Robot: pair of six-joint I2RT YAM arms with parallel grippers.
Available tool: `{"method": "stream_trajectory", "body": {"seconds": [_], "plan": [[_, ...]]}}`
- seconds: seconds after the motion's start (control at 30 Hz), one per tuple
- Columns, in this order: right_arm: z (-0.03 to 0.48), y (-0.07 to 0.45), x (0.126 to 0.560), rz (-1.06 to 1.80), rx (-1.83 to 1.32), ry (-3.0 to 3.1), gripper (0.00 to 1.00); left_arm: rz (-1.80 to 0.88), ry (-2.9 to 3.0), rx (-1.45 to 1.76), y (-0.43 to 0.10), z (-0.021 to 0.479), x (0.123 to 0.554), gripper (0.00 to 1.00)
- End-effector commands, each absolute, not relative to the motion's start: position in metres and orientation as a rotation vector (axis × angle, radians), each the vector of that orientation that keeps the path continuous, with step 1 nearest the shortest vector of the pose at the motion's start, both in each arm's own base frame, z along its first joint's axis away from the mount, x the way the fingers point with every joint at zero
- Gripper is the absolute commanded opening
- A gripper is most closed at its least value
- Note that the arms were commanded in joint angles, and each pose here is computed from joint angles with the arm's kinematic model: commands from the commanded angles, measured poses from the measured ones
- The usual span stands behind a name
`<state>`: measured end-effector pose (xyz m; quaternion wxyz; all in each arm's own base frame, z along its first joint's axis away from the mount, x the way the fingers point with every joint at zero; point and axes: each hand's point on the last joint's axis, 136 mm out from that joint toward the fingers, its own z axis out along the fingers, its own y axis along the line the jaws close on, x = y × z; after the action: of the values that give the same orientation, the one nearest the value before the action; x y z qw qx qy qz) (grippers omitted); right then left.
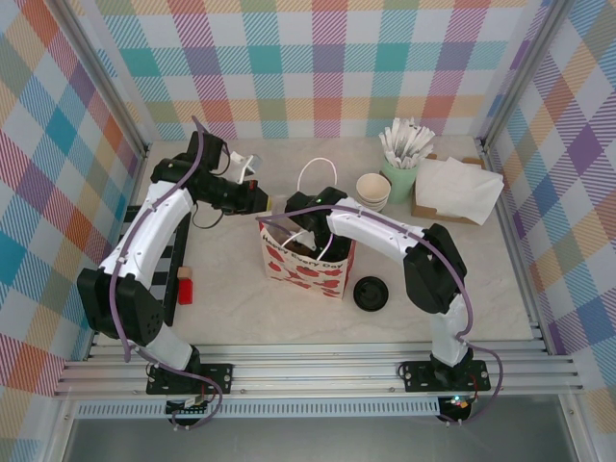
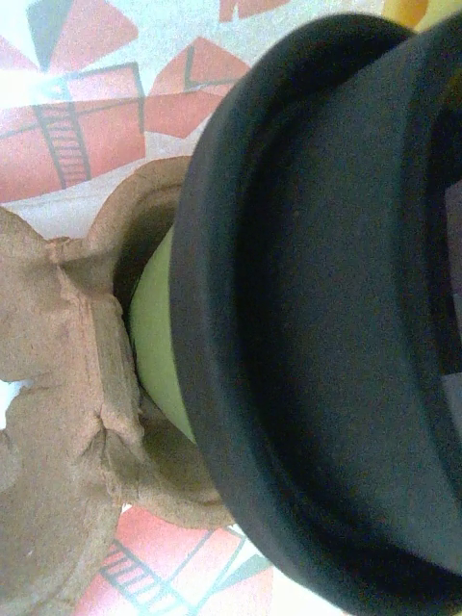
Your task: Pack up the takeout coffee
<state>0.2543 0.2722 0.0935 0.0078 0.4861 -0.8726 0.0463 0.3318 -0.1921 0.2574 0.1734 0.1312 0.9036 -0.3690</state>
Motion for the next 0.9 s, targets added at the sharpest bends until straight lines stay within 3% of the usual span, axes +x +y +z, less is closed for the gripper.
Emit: {"method": "stream_trajectory", "body": {"seconds": [0.0,0.7,0.8,0.87], "plan": [[0.063,0.281,0.244,0.055,1.489,-2.656,0.57,-1.093,2.471,0.419,-0.194,0.278,0.328,0.00],[0.092,0.288,0.249,-0.003,1.516,-2.710,0.66,-1.084,2.478,0.420,-0.193,0.274,0.327,0.00],[0.093,0.289,0.246,-0.023,1.519,-2.700,0.70,-1.081,2.479,0.418,-0.192,0.274,0.326,0.00],[0.093,0.289,0.247,-0.022,1.517,-2.708,0.79,-1.081,2.482,0.417,-0.192,0.273,0.326,0.00]]}}
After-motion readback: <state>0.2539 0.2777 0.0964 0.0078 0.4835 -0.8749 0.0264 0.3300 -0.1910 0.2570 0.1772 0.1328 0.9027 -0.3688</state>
